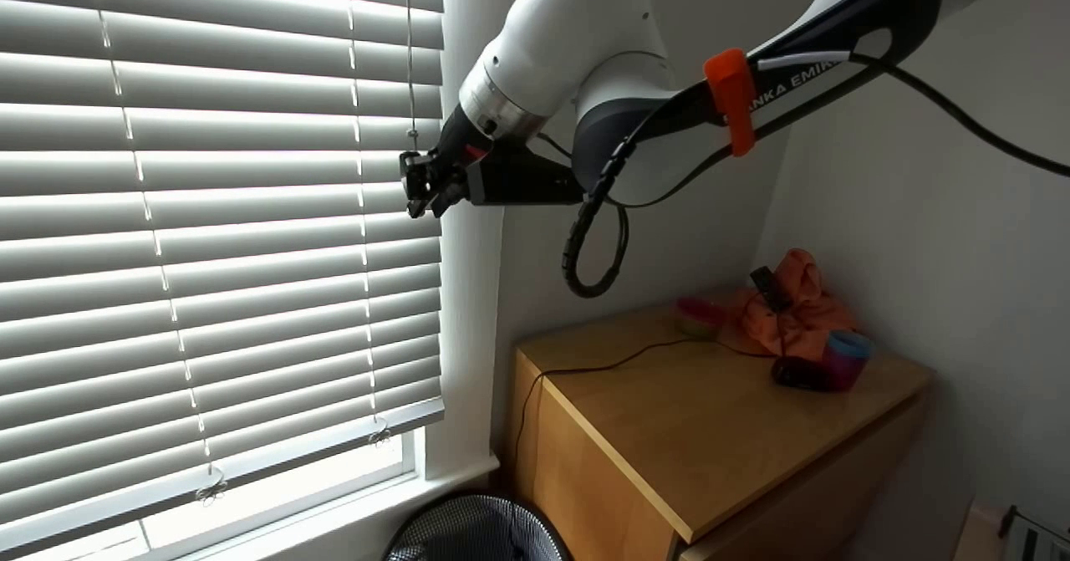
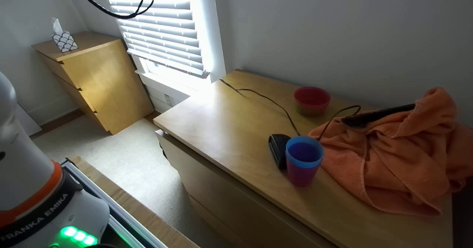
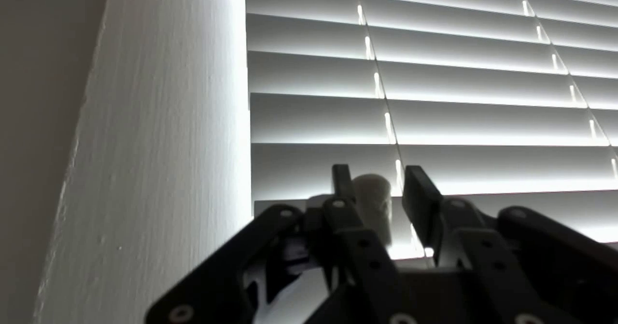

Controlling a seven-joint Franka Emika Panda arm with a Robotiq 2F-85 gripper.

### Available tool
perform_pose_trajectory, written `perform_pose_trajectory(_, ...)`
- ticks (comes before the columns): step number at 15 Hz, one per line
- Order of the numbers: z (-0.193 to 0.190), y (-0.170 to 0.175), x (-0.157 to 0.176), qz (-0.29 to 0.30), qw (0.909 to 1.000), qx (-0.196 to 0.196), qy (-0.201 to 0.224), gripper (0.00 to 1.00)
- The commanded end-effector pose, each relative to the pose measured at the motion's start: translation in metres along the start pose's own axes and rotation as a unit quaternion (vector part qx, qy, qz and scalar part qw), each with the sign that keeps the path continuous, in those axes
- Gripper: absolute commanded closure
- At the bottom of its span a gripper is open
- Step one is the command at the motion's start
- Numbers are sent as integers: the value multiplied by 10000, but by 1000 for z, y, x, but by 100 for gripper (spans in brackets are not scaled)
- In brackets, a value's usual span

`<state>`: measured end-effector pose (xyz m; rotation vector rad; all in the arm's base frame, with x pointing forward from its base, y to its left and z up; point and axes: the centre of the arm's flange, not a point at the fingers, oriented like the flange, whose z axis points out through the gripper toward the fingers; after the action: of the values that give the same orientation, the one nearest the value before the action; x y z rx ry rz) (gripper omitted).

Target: Pull the white cord on the right side of the stove

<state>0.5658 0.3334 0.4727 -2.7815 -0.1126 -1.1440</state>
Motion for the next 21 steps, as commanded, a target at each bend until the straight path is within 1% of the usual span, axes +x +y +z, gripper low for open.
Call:
perform_pose_trajectory(1, -3, 1, -4, -91, 9993, -160, -320, 34)
perform_pose_trajectory(4, -4, -2, -6, -50, 9986, -87, -525, 12)
perform_pose_trajectory(5, -8, -4, -7, 2, 9979, 4, -645, 5)
perform_pose_trajectory(6, -11, -7, -7, 32, 9970, 63, -769, 0)
perform_pose_trajectory(9, -30, -16, -12, 117, 9904, 348, -1335, 0)
perform_pose_trajectory(12, -60, -26, -20, 95, 9854, 183, -1689, 0)
perform_pose_trajectory(15, -93, -31, -22, 47, 9838, -14, -1792, 0)
perform_pose_trajectory(17, -115, -34, -22, -86, 9827, 98, -1846, 0)
perform_pose_trajectory(18, -89, -39, -9, -9, 9854, 42, -1703, 0)
perform_pose_trajectory(19, -97, -41, -7, -22, 9859, 58, -1671, 0)
perform_pose_trajectory(21, -97, -40, -5, -15, 9861, 57, -1661, 0)
